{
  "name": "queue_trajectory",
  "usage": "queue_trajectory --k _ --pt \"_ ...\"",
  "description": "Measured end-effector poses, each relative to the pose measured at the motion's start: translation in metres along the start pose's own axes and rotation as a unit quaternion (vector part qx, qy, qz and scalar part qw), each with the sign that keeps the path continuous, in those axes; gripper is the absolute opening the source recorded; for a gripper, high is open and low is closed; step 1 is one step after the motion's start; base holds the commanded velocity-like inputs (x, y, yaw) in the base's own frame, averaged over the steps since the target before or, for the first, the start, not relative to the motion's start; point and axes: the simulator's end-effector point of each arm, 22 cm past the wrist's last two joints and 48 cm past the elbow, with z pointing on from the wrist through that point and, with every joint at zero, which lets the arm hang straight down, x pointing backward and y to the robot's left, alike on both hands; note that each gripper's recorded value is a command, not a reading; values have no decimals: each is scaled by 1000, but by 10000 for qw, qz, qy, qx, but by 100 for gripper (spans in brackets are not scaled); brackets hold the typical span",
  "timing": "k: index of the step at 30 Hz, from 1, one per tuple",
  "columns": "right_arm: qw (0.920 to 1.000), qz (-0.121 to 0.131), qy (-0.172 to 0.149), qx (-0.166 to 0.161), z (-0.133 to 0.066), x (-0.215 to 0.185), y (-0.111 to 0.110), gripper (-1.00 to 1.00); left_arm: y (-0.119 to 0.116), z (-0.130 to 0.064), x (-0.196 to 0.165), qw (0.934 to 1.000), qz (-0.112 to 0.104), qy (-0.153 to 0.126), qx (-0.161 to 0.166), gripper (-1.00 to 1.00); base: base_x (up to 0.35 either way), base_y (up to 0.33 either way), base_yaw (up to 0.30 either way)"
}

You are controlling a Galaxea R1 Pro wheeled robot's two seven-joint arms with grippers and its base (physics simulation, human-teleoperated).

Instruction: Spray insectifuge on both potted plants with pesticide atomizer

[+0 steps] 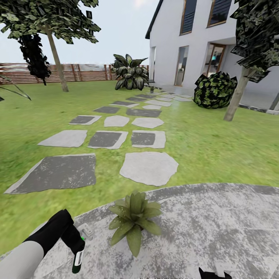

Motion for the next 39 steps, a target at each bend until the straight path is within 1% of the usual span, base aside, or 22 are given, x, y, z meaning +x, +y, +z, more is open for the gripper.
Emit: queue_trajectory --k 8,16,20,26,29,32,34,35,36,39 --pt "10000 -2 29 -4 1 3 1 100 1 2 0 10000 -32 25 4 -100 -156 -252 207" --pt "10000 -5 62 -3 1 6 1 100 1 4 1 10000 -40 50 19 -100 -12 -265 167" --pt "10000 -4 63 -1 1 6 0 100 2 3 -1 10000 -49 39 8 -100 192 -171 23" --pt "10000 -6 64 2 1 6 0 100 0 3 -2 10000 -70 53 22 -100 302 -27 3" --pt "10000 -8 70 3 1 7 0 100 0 2 -4 10000 -77 57 17 -100 123 -3 0" --pt "10000 -15 80 6 1 7 -2 100 7 -13 -20 9999 -98 -38 -48 -100 22 0 0" --pt "10000 -24 83 23 1 8 -5 100 2 -17 -25 10000 -58 -41 67 -100 6 0 0" --pt "9999 -46 83 64 0 7 -12 100 -7 -17 -24 9997 62 64 229 -100 2 0 0" --pt "9999 -59 84 82 0 7 -15 100 -13 -16 -20 9991 202 218 295 -100 1 0 0" --pt "9999 -65 82 102 0 6 -18 100 -17 -15 -10 9975 387 500 324 -100 0 0 0"
